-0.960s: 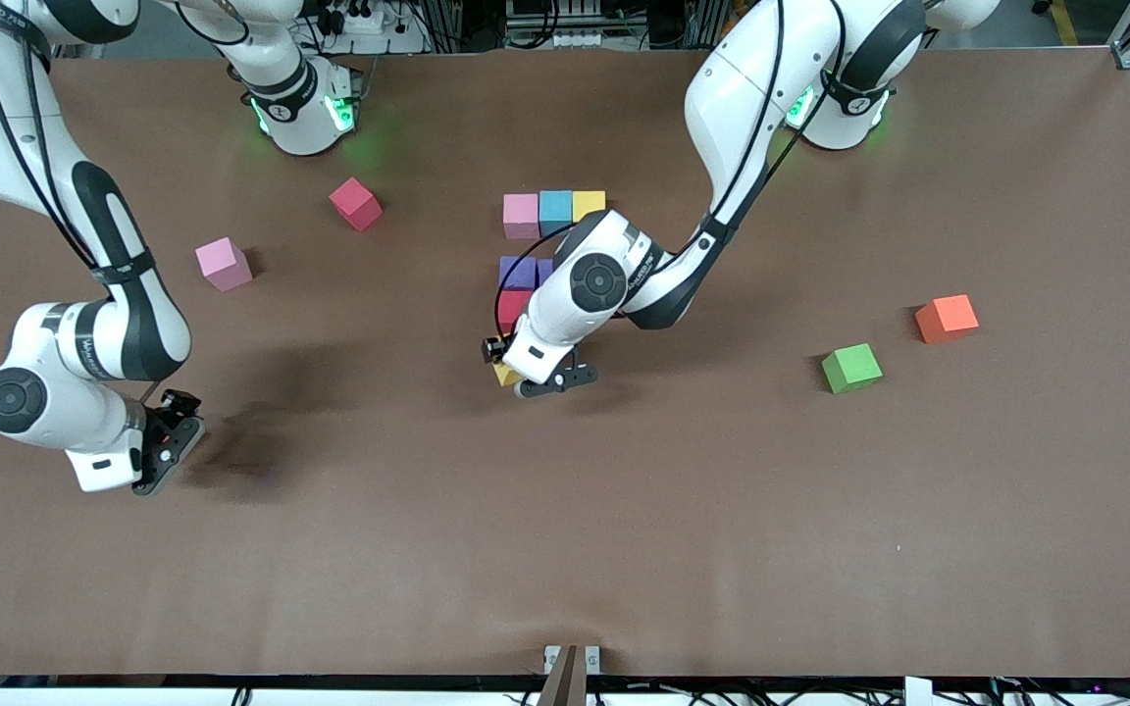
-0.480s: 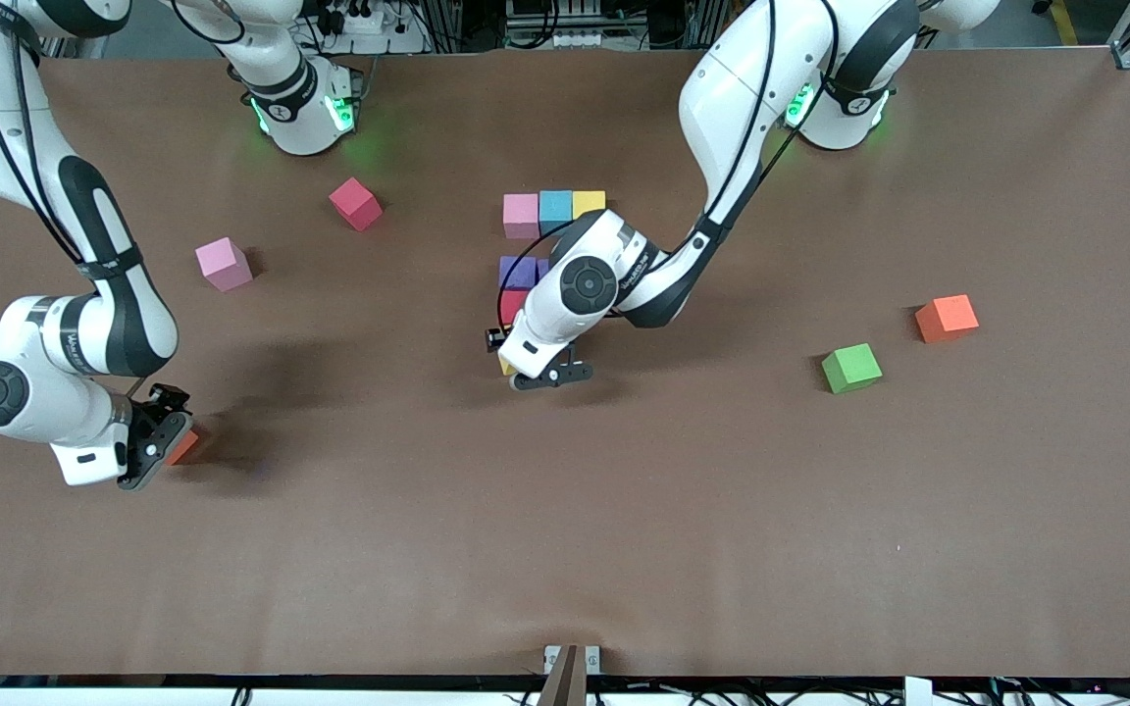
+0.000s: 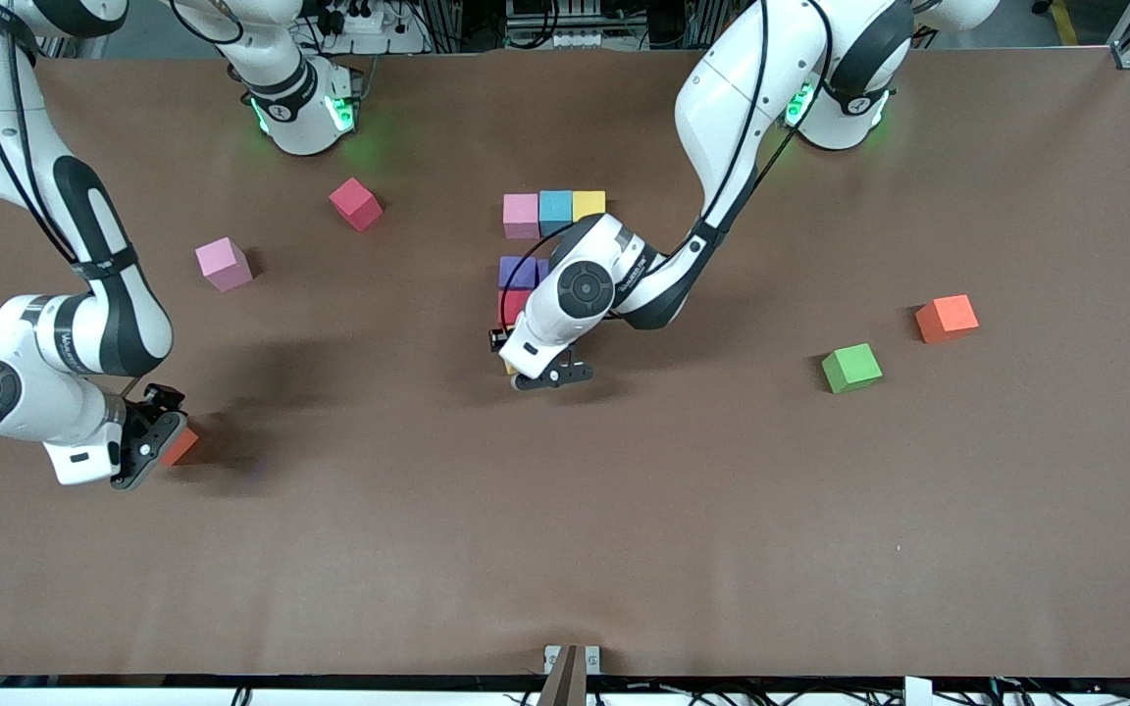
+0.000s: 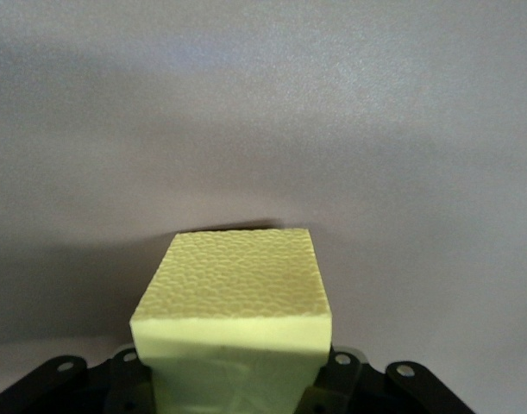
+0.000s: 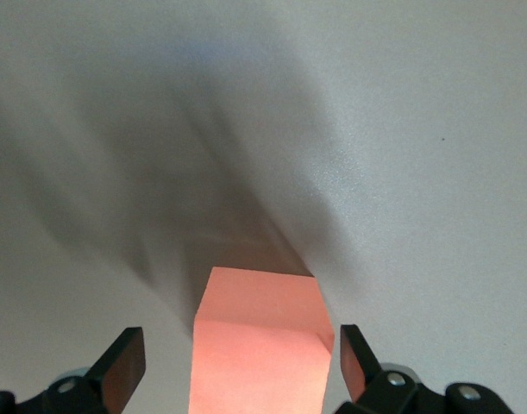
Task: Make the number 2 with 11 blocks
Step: 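Lower the yellow cube below the red cube with the left gripper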
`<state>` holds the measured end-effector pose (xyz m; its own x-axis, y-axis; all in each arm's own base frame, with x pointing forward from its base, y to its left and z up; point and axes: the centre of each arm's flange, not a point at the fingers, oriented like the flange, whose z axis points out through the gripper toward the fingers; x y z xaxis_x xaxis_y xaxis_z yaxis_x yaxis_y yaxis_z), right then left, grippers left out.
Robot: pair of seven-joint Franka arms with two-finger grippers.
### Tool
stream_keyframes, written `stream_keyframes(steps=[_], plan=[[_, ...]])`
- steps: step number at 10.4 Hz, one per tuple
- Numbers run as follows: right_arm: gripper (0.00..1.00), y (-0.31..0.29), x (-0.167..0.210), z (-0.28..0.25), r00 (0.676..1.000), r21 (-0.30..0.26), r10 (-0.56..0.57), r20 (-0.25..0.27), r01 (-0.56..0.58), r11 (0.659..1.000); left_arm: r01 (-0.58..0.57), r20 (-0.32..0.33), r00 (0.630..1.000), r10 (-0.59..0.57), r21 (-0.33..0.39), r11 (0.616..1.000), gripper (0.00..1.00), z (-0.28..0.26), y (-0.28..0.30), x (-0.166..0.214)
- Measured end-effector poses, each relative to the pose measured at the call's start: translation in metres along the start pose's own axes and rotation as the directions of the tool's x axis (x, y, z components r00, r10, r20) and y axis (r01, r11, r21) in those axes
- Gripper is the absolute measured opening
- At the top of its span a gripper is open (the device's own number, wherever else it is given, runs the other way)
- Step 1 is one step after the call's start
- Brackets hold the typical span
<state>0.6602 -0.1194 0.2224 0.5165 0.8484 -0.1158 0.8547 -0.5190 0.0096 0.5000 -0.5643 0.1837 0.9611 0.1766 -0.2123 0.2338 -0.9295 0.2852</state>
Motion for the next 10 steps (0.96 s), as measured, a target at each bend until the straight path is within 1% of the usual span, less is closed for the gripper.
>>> stream_keyframes(steps=[2, 4, 5, 6, 7, 8, 10], plan=[[1.0, 0.004, -0.01, 0.004, 1.0, -0.016, 0.0, -0.013, 0.0, 1.0, -0.002, 0.002, 1.0, 0.002, 0.002, 1.0, 0.59, 0.001, 0.0, -0.001], [1.0, 0.004, -0.014, 0.007, 1.0, -0.025, 0.002, -0.02, -0.002, 1.0, -0.007, 0.0, 1.0, 0.007, 0.002, 1.0, 0.62, 0.002, 0.001, -0.002], [1.0, 0.004, -0.014, 0.008, 1.0, -0.024, 0.001, -0.02, -0.002, 1.0, -0.014, -0.007, 1.0, 0.014, 0.004, 1.0, 0.7, 0.002, 0.002, -0.003], [1.0, 0.003, -0.014, 0.012, 1.0, -0.02, 0.002, -0.02, -0.002, 1.0, -0.021, -0.012, 1.0, 0.021, 0.005, 1.0, 0.85, 0.003, 0.004, -0.005], [1.0, 0.003, -0.015, 0.016, 1.0, -0.015, 0.003, -0.019, -0.003, 1.0, -0.034, -0.014, 0.999, 0.034, 0.006, 0.999, 0.98, 0.003, 0.005, -0.006], [1.0, 0.003, -0.016, 0.02, 1.0, -0.01, 0.004, -0.018, -0.004, 1.0, -0.051, -0.015, 0.999, 0.051, 0.007, 0.999, 1.0, 0.003, 0.005, -0.006], [0.99, 0.002, -0.017, 0.026, 1.0, -0.003, 0.006, -0.017, -0.006, 1.0, -0.067, -0.011, 0.998, 0.067, 0.011, 0.998, 1.0, 0.004, 0.005, -0.007]])
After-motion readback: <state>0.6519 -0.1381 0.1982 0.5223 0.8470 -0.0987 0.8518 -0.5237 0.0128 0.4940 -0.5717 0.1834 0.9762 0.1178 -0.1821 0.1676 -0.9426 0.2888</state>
